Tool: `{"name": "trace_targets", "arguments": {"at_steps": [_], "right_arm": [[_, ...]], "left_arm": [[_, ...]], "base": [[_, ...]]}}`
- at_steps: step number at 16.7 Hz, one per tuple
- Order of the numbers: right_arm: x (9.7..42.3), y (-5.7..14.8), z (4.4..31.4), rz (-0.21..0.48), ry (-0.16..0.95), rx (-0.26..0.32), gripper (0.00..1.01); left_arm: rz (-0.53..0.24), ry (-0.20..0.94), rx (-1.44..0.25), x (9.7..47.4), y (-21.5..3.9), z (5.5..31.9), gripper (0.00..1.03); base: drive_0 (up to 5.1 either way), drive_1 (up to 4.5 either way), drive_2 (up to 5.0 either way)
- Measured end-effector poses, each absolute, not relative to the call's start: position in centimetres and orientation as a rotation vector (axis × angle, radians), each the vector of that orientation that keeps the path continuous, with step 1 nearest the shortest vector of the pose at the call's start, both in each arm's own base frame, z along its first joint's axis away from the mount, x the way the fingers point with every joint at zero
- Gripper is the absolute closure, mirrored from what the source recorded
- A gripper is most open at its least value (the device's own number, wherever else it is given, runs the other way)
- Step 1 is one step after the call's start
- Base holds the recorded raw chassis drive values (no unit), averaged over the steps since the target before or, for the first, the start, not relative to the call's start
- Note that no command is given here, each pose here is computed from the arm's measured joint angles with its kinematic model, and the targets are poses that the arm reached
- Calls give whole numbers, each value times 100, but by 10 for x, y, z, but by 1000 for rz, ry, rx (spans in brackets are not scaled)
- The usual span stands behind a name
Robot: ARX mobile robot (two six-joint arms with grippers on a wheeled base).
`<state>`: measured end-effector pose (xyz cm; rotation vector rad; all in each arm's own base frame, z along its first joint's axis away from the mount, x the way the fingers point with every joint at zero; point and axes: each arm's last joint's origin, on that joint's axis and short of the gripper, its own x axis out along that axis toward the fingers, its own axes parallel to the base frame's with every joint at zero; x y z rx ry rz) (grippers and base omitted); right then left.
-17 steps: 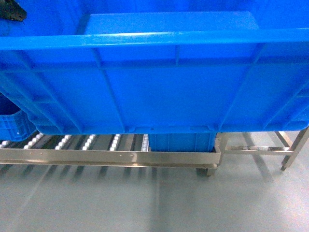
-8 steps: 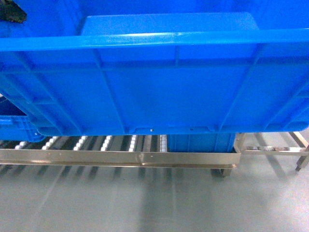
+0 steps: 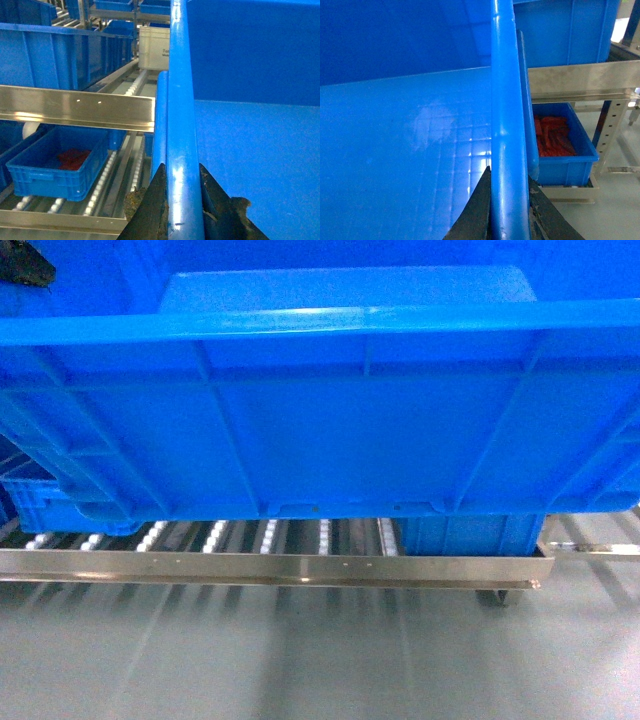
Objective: Place box next to blue box on left shelf
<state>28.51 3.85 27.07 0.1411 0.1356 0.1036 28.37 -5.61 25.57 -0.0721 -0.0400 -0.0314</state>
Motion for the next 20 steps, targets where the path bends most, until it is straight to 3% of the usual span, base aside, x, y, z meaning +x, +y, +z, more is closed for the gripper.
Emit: {"name": "trace_targets", "arguments": {"at_steps": [10,20], "right_arm": [[285,38,271,104,133,141,93],[285,40,271,106,135,141,93]], "left_arm": [[-31,-41,-73,284,-56,256,93],[-27,-42,-73,284,-54,256,93]], "base": [[-496,245,245],[-4,-4,-4]]}}
